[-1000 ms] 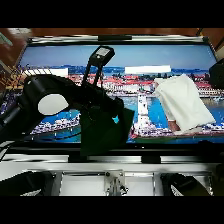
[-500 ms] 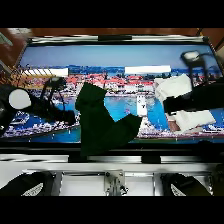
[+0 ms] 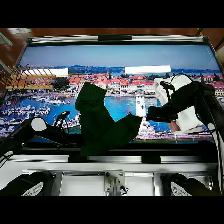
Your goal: Fold the shirts.
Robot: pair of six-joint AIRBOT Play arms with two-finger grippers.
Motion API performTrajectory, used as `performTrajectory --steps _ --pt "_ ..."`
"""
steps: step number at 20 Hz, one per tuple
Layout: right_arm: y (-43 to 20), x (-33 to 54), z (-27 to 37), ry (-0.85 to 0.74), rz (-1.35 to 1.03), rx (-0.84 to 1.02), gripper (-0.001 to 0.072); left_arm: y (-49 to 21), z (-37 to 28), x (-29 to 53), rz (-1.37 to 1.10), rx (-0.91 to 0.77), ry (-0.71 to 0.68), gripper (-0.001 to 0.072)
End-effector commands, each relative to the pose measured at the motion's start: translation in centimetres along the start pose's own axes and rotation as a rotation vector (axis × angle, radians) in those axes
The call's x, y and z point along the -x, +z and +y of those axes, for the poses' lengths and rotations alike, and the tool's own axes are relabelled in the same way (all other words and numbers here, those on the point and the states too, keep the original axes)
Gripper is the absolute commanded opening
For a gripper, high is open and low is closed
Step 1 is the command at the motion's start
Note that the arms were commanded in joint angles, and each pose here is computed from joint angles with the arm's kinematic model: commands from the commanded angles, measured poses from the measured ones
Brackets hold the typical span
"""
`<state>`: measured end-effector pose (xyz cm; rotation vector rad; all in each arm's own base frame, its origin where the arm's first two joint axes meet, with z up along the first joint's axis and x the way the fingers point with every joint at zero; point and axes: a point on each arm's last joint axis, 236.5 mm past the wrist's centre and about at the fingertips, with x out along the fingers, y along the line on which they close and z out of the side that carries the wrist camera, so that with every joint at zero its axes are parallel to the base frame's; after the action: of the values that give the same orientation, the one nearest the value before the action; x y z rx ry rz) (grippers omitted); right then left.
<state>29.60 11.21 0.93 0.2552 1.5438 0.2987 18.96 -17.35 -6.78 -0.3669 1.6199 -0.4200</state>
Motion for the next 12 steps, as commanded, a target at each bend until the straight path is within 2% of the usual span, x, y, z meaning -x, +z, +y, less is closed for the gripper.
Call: performTrajectory --steps 1,4,5,7,9,10,12 --pt "1.4 -2.5 0.0 0.043 0.01 -0.042 0.0539 0.5 -0.5 -1.8 -0.011 0.041 -0.063 0.0714" --pt "1.5 -3.8 0.2 0.071 0.046 -0.067 0.054 0.3 -0.7 -2.9 0.015 0.056 -0.075 0.0709" --pt "1.5 -3.9 0.2 0.07 0.049 -0.064 0.0539 0.2 -0.6 -3.2 0.028 0.063 -0.072 0.0658" --pt "1.6 -3.9 0.1 0.069 0.046 -0.056 0.054 0.5 -0.9 -3.7 0.023 0.074 -0.082 0.0621" --pt "1.6 -3.9 0.1 0.067 0.043 -0.054 0.054 0.8 -1.3 -4.2 0.014 0.081 -0.091 0.0509" --pt "1.8 -3.9 0.1 0.067 0.037 -0.055 0.054 0.8 -1.5 -4.5 0.015 0.079 -0.091 0.0491" --pt "2.3 -4.0 0.0 0.066 0.015 -0.062 0.054 0.7 -1.9 -5.0 0.02 0.082 -0.097 0.0276"
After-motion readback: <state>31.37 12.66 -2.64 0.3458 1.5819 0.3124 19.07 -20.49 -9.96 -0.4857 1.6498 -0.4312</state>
